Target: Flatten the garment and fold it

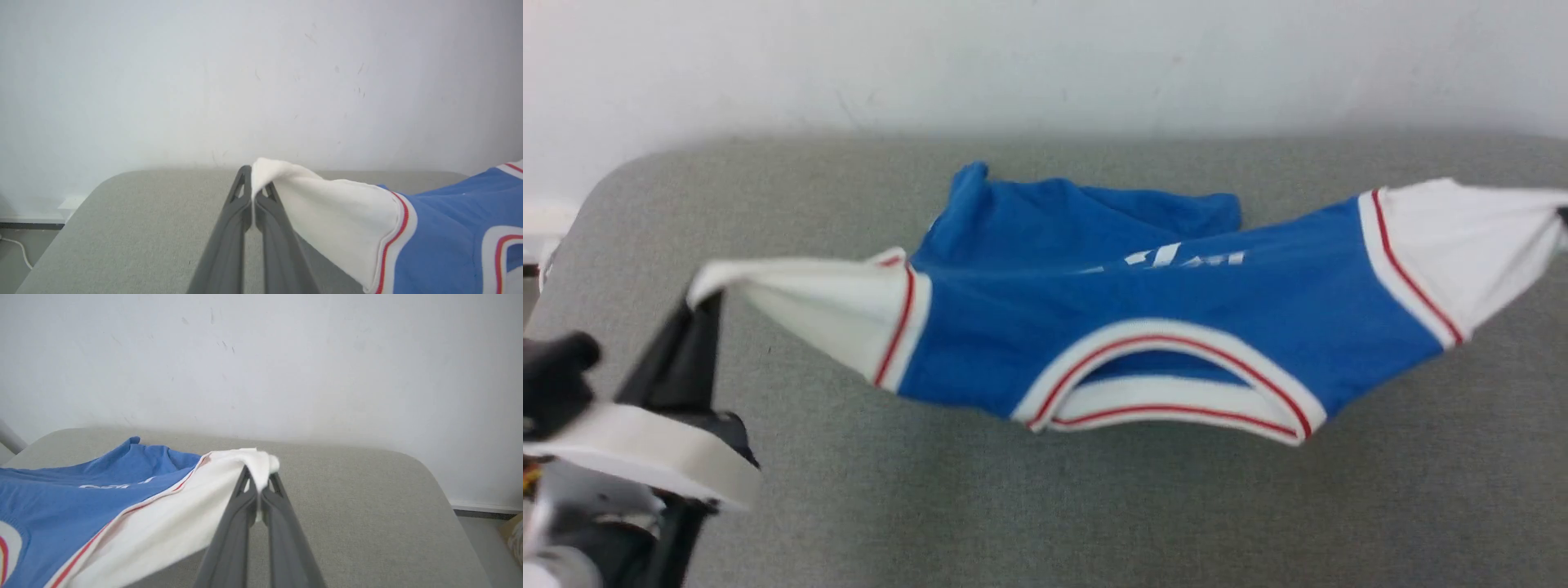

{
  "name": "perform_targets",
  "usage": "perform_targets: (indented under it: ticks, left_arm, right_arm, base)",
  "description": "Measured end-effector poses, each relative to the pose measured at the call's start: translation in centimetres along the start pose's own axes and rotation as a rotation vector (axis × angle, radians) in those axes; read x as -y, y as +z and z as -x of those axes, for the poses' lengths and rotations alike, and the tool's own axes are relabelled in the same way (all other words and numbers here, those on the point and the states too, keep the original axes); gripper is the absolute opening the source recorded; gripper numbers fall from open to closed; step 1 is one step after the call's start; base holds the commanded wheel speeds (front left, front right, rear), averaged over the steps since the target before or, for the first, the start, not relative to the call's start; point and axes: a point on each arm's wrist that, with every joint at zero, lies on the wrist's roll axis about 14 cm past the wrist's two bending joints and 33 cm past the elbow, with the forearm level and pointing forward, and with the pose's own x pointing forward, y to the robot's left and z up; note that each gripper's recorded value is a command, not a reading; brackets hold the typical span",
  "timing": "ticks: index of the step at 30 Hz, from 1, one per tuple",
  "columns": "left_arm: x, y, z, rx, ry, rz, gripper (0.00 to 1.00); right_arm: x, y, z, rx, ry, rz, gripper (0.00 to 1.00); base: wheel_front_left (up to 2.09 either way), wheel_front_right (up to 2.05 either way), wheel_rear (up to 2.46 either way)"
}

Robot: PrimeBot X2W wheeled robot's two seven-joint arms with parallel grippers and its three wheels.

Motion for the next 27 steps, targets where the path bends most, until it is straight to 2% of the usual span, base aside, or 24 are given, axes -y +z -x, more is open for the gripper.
perform_targets:
  ticks: [5, 12, 20, 27]
  left_arm:
    - [-0.1, 8.0, -0.3, 0.304, -0.01, -0.017, 0.0]
    - [1.7, 14.9, -2.1, 0.509, -0.104, -0.066, 0.0]
    - [2.5, 20.2, -9.0, 0.577, -0.161, -0.133, 0.0]
    - [2.0, 21.8, -17.1, 0.551, -0.125, -0.147, 0.0]
  right_arm:
    - [-1.1, 6.6, 1.9, 0.209, 0.039, 0.051, 0.0]
    - [-2.1, 12.3, 1.7, 0.356, 0.081, 0.073, 0.0]
    - [-2.1, 17.2, -3.3, 0.43, 0.081, 0.089, 0.0]
    - [-2.1, 20.0, -9.3, 0.459, 0.066, 0.103, 0.0]
  base:
    - [0.0, 0.0, 0.0]
    - [0.0, 0.0, 0.0]
    - [0.0, 0.0, 0.0]
    - [0.0, 0.0, 0.0]
